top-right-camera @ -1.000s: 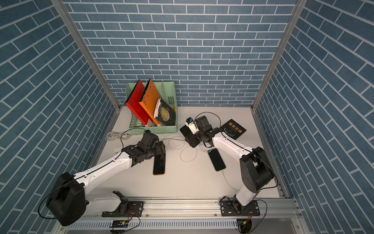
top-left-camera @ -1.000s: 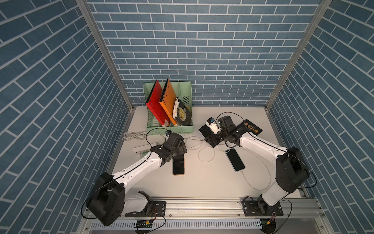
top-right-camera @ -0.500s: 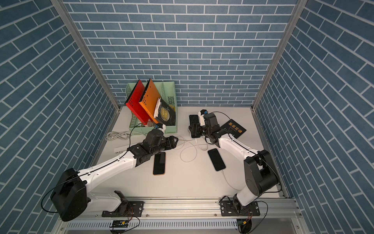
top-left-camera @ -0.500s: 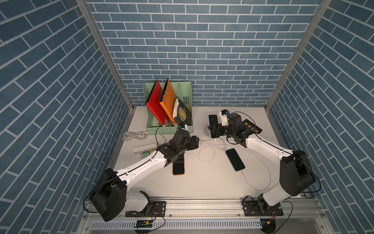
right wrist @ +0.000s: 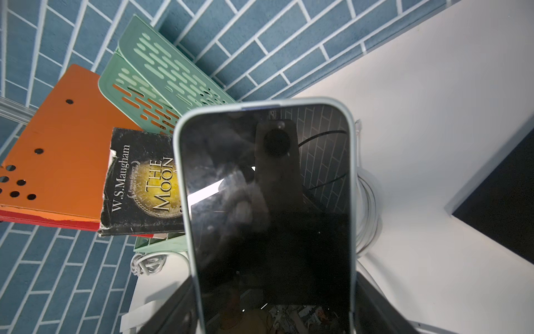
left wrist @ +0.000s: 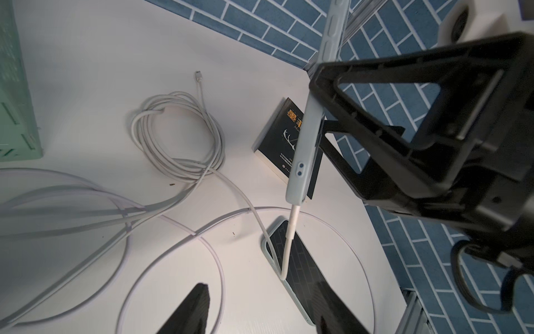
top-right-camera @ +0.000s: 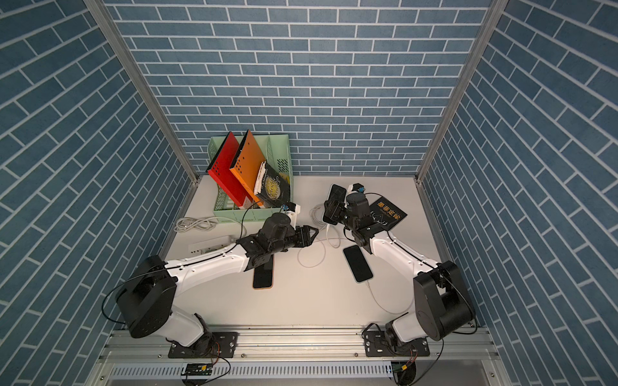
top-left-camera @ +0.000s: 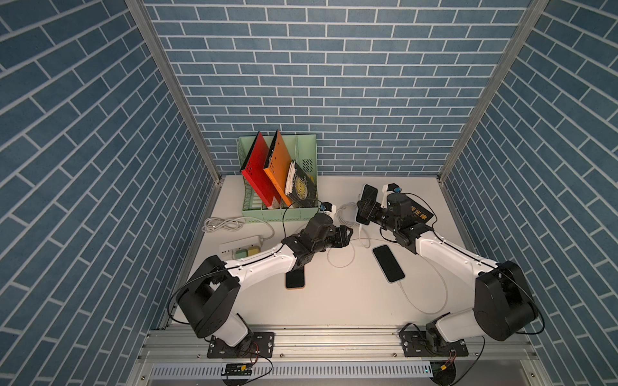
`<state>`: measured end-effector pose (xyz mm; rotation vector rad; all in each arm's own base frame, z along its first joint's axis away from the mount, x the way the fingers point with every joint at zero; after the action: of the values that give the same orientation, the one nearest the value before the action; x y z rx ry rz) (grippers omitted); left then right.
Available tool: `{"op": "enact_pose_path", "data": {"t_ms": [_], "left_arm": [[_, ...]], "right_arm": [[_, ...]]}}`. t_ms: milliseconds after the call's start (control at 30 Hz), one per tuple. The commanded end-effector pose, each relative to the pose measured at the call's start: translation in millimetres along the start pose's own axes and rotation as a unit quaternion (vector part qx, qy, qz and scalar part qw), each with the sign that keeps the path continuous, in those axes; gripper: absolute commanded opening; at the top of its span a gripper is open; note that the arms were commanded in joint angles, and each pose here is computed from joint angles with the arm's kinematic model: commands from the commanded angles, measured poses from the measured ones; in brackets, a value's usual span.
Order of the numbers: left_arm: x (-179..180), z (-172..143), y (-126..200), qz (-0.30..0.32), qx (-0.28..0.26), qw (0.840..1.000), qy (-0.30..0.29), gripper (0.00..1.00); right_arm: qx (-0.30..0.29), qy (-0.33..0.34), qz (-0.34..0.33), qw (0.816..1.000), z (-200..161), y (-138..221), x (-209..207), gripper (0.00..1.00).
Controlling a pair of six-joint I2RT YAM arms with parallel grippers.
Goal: Unplug the charging cable from the phone
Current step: Remove the charging cable from the phone.
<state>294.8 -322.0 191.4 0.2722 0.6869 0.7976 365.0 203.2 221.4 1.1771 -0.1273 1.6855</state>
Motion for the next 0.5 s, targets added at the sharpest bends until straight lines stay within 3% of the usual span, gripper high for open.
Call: {"op": "enact_pose_path", "data": {"t_ms": [0,467], "left_arm": [[-19,7,-8,-0.032,-0.010,0.999,-0.017,0.59],[-28,1,-34,-0.047,0.008,0.998,-0.029,0.51]], "right_arm": [[-0.056,-0.032,0.036,0.997,22,14,18,0.38],[-0.069,-0.047,0.044,0.996,26,23,21,0.36]]}}
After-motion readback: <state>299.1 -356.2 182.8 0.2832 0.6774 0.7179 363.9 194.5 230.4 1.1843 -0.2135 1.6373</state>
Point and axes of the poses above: each gripper's point midway between its finger pads, its own y axis back along the fingers, its own x axis along the line the jaws close on, z = x × y, the point moved 4 cm from there along y, back along the fingers, and after that the axes turned 11 degrees about -y, right-handed, at the moved point
